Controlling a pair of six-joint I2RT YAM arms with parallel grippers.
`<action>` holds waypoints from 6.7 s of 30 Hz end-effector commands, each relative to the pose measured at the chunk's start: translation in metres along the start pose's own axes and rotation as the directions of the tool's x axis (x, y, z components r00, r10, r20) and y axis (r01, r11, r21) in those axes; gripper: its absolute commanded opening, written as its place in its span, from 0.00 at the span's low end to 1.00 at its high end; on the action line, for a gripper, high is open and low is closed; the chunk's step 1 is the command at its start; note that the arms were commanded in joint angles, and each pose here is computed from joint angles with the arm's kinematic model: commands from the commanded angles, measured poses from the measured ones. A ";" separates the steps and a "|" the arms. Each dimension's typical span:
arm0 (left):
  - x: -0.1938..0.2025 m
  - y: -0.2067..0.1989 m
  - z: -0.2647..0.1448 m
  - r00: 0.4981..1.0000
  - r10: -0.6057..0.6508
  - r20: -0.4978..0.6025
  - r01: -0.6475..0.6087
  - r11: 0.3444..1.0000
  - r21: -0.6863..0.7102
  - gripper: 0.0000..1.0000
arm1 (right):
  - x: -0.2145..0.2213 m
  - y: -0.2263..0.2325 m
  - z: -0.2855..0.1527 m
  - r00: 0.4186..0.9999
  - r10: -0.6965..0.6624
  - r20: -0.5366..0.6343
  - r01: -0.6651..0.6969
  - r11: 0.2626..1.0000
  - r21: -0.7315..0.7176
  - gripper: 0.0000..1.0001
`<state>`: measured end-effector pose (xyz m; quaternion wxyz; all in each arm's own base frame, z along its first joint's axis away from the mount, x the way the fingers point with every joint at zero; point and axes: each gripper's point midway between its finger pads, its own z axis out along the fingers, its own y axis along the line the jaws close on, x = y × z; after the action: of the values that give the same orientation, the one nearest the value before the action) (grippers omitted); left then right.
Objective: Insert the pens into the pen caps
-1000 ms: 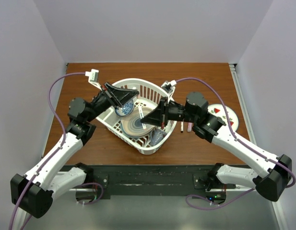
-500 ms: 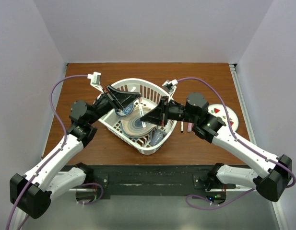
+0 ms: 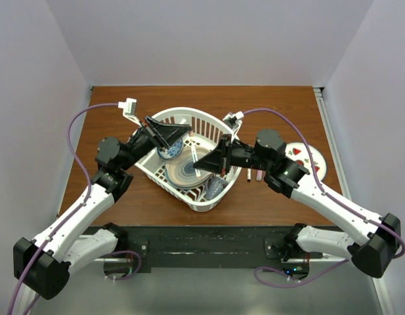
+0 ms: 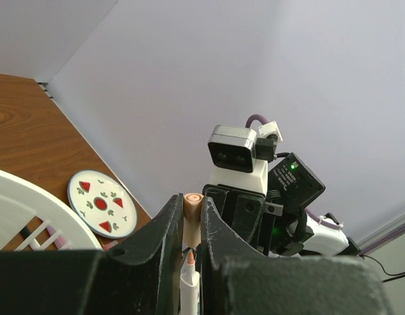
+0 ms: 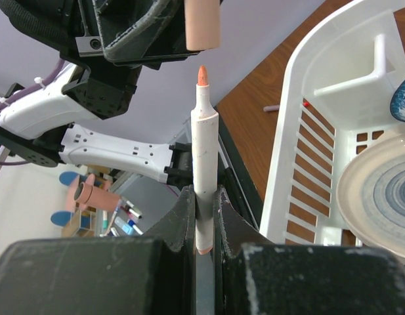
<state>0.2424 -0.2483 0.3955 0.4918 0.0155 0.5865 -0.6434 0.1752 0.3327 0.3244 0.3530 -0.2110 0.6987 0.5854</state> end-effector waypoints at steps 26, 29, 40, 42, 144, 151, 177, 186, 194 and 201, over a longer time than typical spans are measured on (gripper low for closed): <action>0.002 -0.013 -0.003 1.000 -0.020 0.021 0.019 0.999 0.033 0.00 | -0.017 0.015 -0.002 0.996 -0.023 0.082 0.025 0.999 -0.027 0.00; 0.005 -0.012 -0.001 1.000 -0.023 0.015 0.022 0.999 0.031 0.00 | -0.018 0.015 -0.002 0.996 -0.024 0.086 0.026 0.999 -0.023 0.00; 0.028 0.000 -0.010 0.999 -0.028 -0.043 0.026 0.999 -0.031 0.00 | -0.030 -0.002 -0.008 0.988 -0.051 0.148 0.037 0.995 0.096 0.00; 0.032 0.006 -0.014 0.998 -0.029 -0.049 0.026 0.998 -0.057 0.00 | -0.035 -0.003 -0.010 0.984 -0.069 0.167 0.051 0.992 0.113 0.00; 0.029 -0.082 0.019 0.954 0.264 -0.144 -0.226 0.944 0.239 0.68 | -0.011 0.047 -0.028 0.982 -0.167 0.086 0.178 0.974 -0.142 0.00; 0.019 -0.091 0.032 0.952 0.280 -0.121 -0.240 0.932 0.271 0.59 | -0.008 0.049 -0.029 0.982 -0.172 0.070 0.181 0.972 -0.149 0.00; 0.113 -0.064 -0.024 0.897 -0.059 -0.438 0.198 0.940 0.278 0.00 | -0.090 0.068 -0.035 0.863 -0.421 0.279 0.433 0.901 0.021 0.00; 0.136 -0.046 -0.034 0.872 0.037 -0.489 0.095 0.965 0.243 0.00 | -0.107 0.079 -0.024 0.892 -0.378 0.248 0.389 0.921 0.004 0.00; 0.157 -0.050 -0.040 0.855 0.018 -0.518 0.142 0.953 0.268 0.00 | -0.125 0.086 -0.024 0.878 -0.381 0.291 0.390 0.920 0.027 0.00; 0.177 -0.054 -0.051 0.829 -0.051 -0.558 0.232 0.937 0.259 0.00 | -0.142 0.096 -0.027 0.840 -0.404 0.362 0.421 0.906 0.034 0.00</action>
<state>0.1785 -0.2924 0.4069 0.4825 0.0972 0.5028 -0.7106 0.1401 0.3202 0.3405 0.3369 -0.3340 0.7062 0.5256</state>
